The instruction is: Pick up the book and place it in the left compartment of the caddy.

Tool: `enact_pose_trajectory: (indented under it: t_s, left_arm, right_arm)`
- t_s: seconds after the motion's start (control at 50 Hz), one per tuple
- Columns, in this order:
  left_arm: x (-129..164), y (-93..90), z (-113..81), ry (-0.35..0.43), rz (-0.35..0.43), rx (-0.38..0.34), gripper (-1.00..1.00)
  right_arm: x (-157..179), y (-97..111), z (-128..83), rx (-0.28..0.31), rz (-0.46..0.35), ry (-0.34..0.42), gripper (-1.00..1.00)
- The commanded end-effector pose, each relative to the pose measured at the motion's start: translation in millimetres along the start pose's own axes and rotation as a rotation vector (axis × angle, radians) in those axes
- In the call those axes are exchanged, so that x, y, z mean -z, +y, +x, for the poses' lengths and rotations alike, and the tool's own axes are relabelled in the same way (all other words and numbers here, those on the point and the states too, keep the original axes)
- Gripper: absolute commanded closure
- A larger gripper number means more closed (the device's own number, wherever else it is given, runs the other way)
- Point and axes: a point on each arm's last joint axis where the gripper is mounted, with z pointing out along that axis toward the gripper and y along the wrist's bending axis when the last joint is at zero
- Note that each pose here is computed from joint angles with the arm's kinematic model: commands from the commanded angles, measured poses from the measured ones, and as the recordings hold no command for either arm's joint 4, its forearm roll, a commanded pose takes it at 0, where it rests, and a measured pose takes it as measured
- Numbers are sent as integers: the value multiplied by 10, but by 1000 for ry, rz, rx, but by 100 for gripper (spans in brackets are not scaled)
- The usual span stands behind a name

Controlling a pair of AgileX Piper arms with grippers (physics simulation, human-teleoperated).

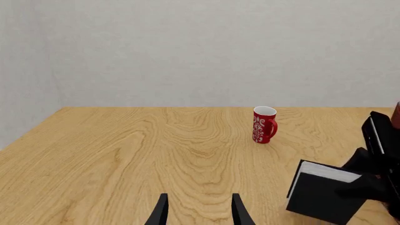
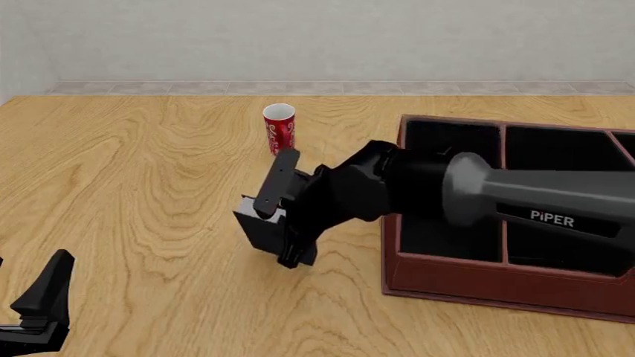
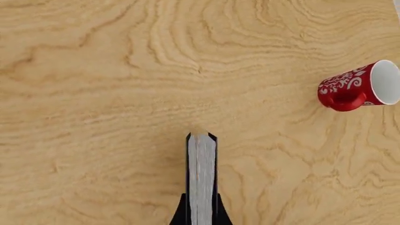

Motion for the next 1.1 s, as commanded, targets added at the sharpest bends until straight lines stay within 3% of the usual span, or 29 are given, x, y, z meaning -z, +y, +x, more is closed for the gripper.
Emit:
enact_pose_trajectory:
  t_s: [0.02,0.22,0.32,0.7,0.86,0.96,1.1]
  left_arm:
    - [3,-1,2,-2,1,-2,-100]
    - [3,-1,2,-3,1,-2,-100]
    - [2,-1,2,-2,1,-2,-100]
    - [3,0,2,-3,1,-2,-100]
    - [3,-1,2,-2,1,-1,-100]
    - [3,-1,2,-3,1,-2,-100]
    - [3,0,2,-2,1,-2,-100]
  right_arm:
    - [312,-70,-30,-12,28,-27,100]
    - [660,-64,-75,-22,43,-67,100]
    - [873,-4,-148,-67,45,-116,100]
    - [1483,16,-109,-116,70,-188,100]
    - [1715,18,-80,-175,80,-221,100]
    - [1913,13,-100,-249,81,-258,100]
    - [2039,-2,-101,-274,83,-263,100]
